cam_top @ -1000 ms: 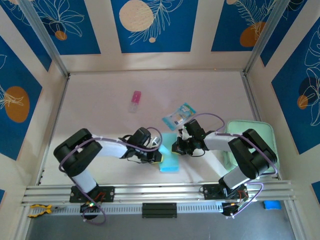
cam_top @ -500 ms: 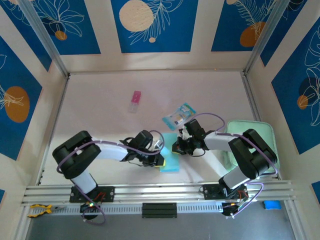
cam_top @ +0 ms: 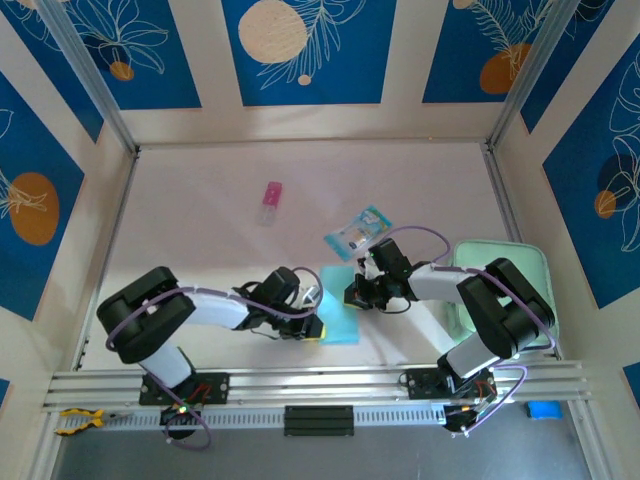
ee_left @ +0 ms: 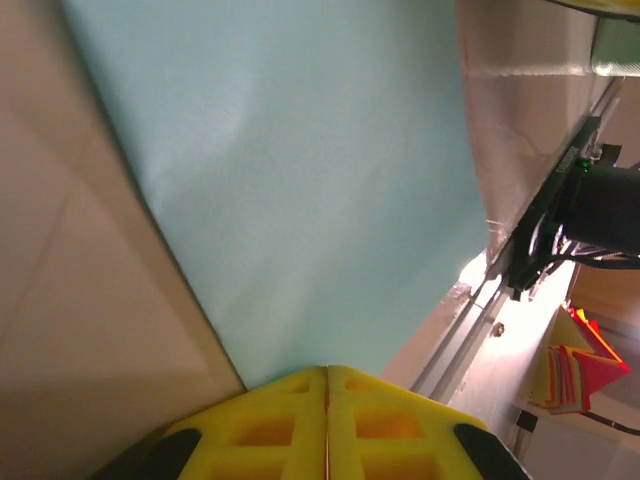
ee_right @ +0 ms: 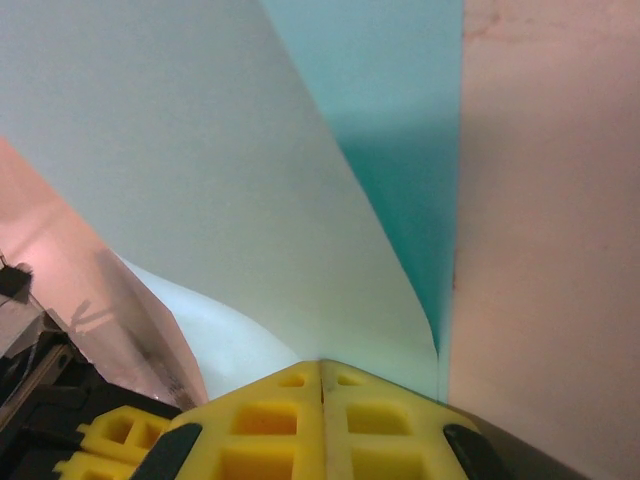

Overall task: Fold a paper plane with a square sheet of paper (pick it up from the middle)
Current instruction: First fold a square sheet of paper at the bottom-center of the table.

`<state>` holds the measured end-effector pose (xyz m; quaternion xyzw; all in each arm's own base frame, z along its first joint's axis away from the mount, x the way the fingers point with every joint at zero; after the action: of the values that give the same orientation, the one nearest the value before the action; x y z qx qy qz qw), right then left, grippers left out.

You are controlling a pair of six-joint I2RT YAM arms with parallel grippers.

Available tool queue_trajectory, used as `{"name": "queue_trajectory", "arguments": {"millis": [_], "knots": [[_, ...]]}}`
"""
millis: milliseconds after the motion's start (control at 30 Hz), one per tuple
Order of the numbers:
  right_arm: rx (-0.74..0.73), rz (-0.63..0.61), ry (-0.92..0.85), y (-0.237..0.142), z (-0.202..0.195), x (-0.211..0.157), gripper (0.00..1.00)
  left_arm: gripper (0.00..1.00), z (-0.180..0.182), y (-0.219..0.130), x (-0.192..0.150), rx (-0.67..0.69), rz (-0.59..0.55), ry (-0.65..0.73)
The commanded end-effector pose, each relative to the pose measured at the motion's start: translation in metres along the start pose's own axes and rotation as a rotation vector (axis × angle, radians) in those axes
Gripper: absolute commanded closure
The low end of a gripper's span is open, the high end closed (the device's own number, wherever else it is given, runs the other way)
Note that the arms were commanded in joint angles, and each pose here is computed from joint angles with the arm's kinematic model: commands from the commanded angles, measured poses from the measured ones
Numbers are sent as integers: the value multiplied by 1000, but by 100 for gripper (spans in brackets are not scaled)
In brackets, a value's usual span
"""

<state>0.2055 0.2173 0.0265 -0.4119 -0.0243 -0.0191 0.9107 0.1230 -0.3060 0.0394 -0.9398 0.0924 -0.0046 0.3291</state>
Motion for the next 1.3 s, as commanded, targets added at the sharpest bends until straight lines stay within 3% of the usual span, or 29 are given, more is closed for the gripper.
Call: {"name": "queue_trajectory", "arguments": {"millis": [0, 200, 433, 733, 867, 1033, 1267], "knots": [[-171, 40, 63, 4, -43, -19, 100, 89, -19, -3, 1, -22, 13, 41], [-177, 47, 65, 6, -44, -20, 100, 85, -7, 8, -12, -21, 82, 23], [-179, 46, 63, 6, -45, -19, 100, 86, 32, 13, -32, 81, 118, -37], [-158, 42, 23, 6, -38, -13, 100, 89, 26, -1, -39, 129, 81, 17], [-146, 49, 8, 6, -34, -11, 100, 90, 19, -22, -25, 215, -26, 87], [-124, 72, -29, 9, -26, -11, 100, 90, -17, -51, 11, 160, -149, 127], [-83, 90, -67, 11, -15, -6, 100, 89, -29, -50, 62, 89, -170, 92]]}}
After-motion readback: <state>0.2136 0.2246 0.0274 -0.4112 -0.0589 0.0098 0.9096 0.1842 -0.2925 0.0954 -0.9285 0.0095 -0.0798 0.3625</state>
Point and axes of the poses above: each hand's point on the last joint's axis, 136 mm out from that joint toward the fingers, its own y axis out along the fingers, its own z axis along the line the jaws close on, x = y × z, the point moved 2 cm from there along -y, back along the fingers, and after that the axes turned 6 degrees about -y, right-handed, at the moved point
